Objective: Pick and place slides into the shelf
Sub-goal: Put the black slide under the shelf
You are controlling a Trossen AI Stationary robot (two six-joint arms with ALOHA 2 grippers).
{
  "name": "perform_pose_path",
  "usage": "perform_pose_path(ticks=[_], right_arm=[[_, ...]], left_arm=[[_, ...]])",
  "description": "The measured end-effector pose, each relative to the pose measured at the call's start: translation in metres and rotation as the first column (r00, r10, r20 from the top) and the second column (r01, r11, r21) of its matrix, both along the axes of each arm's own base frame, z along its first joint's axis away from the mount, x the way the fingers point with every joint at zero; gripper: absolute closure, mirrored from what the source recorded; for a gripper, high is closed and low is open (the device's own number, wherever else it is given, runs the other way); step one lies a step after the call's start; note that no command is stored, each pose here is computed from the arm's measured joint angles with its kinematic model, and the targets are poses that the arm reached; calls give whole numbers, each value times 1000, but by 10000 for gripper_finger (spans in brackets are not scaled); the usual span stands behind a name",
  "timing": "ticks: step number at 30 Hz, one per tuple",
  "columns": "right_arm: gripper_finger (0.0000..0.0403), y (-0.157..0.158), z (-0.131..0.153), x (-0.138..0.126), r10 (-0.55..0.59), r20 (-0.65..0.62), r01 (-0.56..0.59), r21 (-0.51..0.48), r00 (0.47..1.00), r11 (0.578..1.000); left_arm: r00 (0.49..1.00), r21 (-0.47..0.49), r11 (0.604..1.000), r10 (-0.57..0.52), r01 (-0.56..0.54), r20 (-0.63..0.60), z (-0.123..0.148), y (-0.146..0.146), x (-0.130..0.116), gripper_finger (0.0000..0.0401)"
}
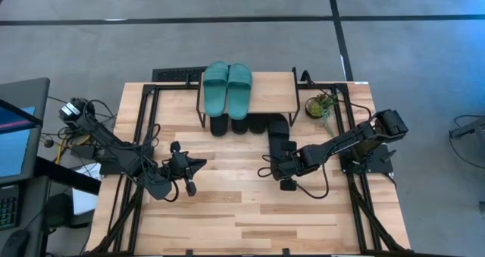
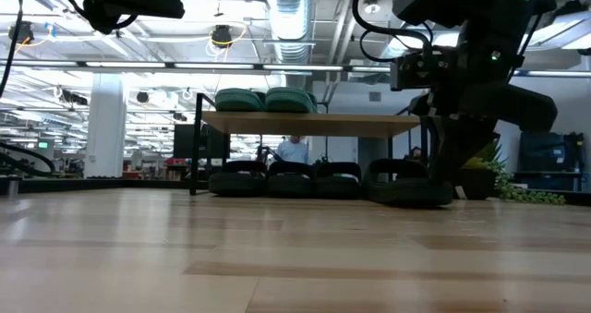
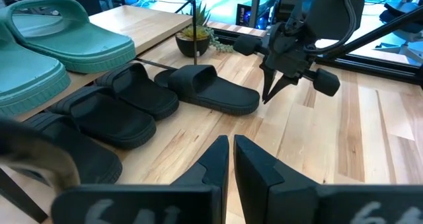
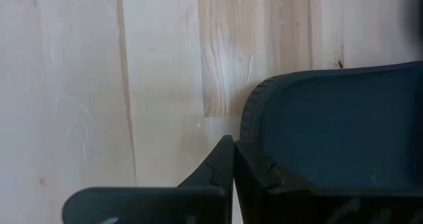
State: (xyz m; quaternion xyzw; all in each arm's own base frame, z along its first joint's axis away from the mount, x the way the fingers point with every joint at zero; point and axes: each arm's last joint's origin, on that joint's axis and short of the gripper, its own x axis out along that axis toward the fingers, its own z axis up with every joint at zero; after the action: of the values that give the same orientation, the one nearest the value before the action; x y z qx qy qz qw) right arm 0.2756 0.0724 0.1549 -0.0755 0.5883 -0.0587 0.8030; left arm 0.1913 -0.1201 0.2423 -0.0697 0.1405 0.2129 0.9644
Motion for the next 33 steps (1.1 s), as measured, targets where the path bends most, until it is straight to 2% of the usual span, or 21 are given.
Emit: perform_pose_path(ticks=[8, 16, 23, 33], right_arm=[[403, -2, 0, 0, -8, 2, 8, -5, 1000, 1000], [403, -3, -13, -9, -44, -25, 45, 7, 999, 999], [403, -3, -12, -5, -34, 15, 33, 13, 999, 999], [403, -23, -14, -1, -61, 20, 61, 1, 998, 998]], left_arm=[[1000, -2, 1000, 1, -1, 1, 0, 0, 0, 388], [1000, -5, 1000, 2, -2, 3, 0, 0, 0, 388], [1000, -5, 1000, 2, -2, 2, 0, 0, 0, 388], [1000, -3, 1000, 4, -4, 3, 0, 0, 0, 388]])
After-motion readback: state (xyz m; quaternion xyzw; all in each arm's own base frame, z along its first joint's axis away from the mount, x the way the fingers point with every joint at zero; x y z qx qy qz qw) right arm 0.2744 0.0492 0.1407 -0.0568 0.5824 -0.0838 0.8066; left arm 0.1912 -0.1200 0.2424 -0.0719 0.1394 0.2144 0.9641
